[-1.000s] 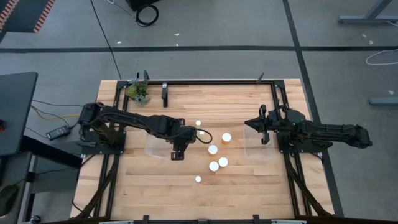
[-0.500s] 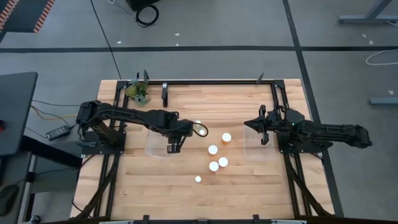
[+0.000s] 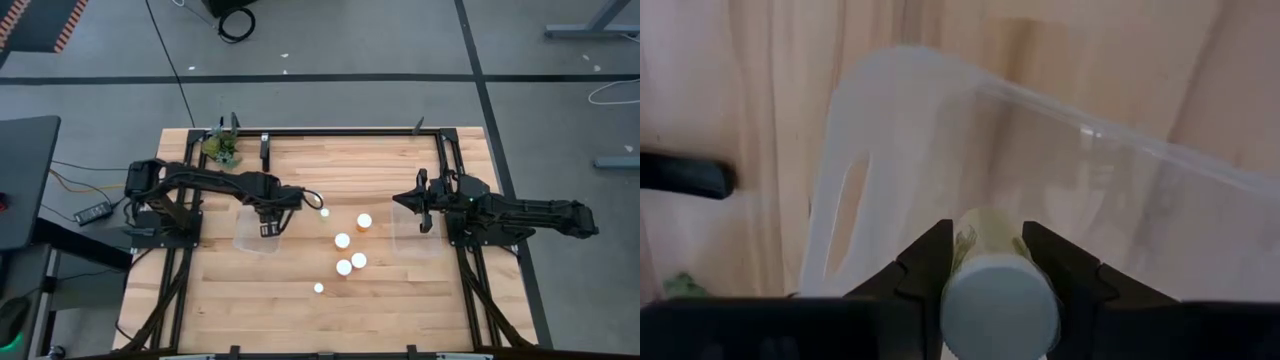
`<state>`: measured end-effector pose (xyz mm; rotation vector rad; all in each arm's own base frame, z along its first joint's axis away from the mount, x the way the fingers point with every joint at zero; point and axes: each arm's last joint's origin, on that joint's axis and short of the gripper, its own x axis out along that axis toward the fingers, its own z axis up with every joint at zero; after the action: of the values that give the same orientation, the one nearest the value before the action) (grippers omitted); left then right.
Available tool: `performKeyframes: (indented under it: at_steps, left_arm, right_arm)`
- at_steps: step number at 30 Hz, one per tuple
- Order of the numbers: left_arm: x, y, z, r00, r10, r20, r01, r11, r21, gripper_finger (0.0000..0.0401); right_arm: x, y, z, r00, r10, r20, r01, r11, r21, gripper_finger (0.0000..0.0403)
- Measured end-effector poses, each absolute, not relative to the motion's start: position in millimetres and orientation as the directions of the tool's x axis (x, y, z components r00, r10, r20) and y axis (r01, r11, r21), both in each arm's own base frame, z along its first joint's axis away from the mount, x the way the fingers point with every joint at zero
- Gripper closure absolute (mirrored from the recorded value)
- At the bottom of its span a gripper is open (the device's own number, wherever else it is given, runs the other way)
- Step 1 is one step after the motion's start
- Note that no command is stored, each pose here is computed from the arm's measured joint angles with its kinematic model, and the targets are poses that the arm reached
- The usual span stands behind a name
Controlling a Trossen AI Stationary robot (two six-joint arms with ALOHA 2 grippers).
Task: Pick and place medicine bottles into bin by pill shape (circle, oval)
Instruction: Put the yellow tablet bottle into the left transparent bin
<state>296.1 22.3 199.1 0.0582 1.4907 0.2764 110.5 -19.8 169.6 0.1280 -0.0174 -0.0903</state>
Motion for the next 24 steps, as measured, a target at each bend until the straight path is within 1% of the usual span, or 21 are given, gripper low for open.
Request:
performKeyframes:
  at_steps: [5, 11, 18, 24]
  left_arm:
    - [289.9, 31.1, 182.9, 0.048, 0.218, -0.975, -0.172, 0.963, 0.207, 0.0273]
    - [280.0, 40.2, 168.2, 0.01, 0.216, -0.976, -0.223, 0.952, 0.208, 0.0279]
    - [275.8, 46.0, 164.1, -0.009, 0.215, -0.977, -0.309, 0.928, 0.208, 0.0274]
    - [277.2, 46.5, 164.1, 0.004, 0.218, -0.976, -0.371, 0.907, 0.201, 0.0276]
  right_arm:
    - [110.4, -19.8, 169.6, 0.996, -0.091, 0.012, 0.089, 0.988, 0.128, 0.0393]
    - [110.4, -19.8, 169.6, 0.996, -0.091, 0.012, 0.089, 0.988, 0.128, 0.0393]
    - [110.4, -19.8, 169.6, 0.996, -0.091, 0.012, 0.089, 0.988, 0.128, 0.0393]
    - [110.5, -19.8, 169.6, 0.996, -0.091, 0.012, 0.088, 0.988, 0.129, 0.0393]
